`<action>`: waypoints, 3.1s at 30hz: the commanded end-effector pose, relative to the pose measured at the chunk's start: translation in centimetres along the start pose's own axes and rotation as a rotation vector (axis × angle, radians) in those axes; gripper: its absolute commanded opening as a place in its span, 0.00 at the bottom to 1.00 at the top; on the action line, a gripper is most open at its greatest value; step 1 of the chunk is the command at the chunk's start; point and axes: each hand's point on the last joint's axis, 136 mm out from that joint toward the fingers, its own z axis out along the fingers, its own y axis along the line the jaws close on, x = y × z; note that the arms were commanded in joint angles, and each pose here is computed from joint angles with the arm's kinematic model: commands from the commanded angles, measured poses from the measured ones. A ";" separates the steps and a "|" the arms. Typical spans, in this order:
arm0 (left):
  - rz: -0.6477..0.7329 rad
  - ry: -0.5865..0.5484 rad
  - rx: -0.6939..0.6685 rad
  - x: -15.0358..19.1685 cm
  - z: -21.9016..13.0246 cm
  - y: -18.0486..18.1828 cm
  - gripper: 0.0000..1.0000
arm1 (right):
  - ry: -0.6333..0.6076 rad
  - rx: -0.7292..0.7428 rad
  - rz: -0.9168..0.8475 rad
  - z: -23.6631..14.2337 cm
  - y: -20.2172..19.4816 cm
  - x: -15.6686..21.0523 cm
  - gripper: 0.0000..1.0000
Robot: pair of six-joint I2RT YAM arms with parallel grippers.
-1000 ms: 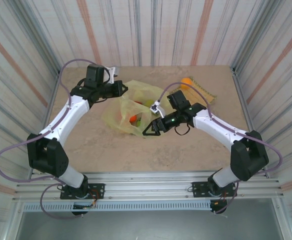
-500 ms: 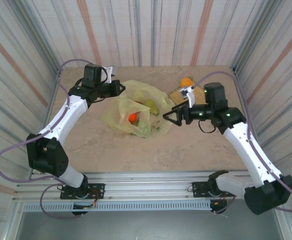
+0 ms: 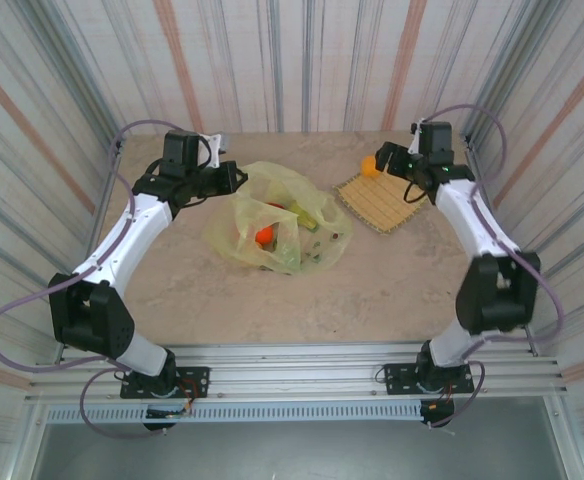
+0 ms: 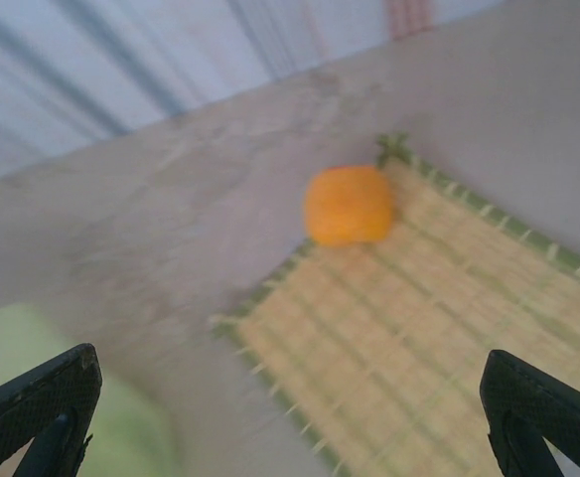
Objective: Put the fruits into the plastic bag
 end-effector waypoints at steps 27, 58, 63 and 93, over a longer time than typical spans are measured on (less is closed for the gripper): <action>-0.009 -0.029 0.037 -0.8 -1.1 -0.1 0.00 | 0.184 0.300 -0.153 17.3 -2.5 1.8 0.97; -0.037 -0.017 0.066 -0.7 -1.0 -0.3 0.00 | 0.190 0.221 -0.130 13.2 -1.3 -0.9 0.63; -0.042 -0.018 0.078 -0.8 -1.0 -0.5 0.00 | 0.096 0.139 -0.105 7.4 0.8 -2.9 0.63; 0.052 0.056 0.185 1.4 0.3 -5.3 0.00 | 0.175 -0.668 -0.477 -19.8 15.0 20.4 0.57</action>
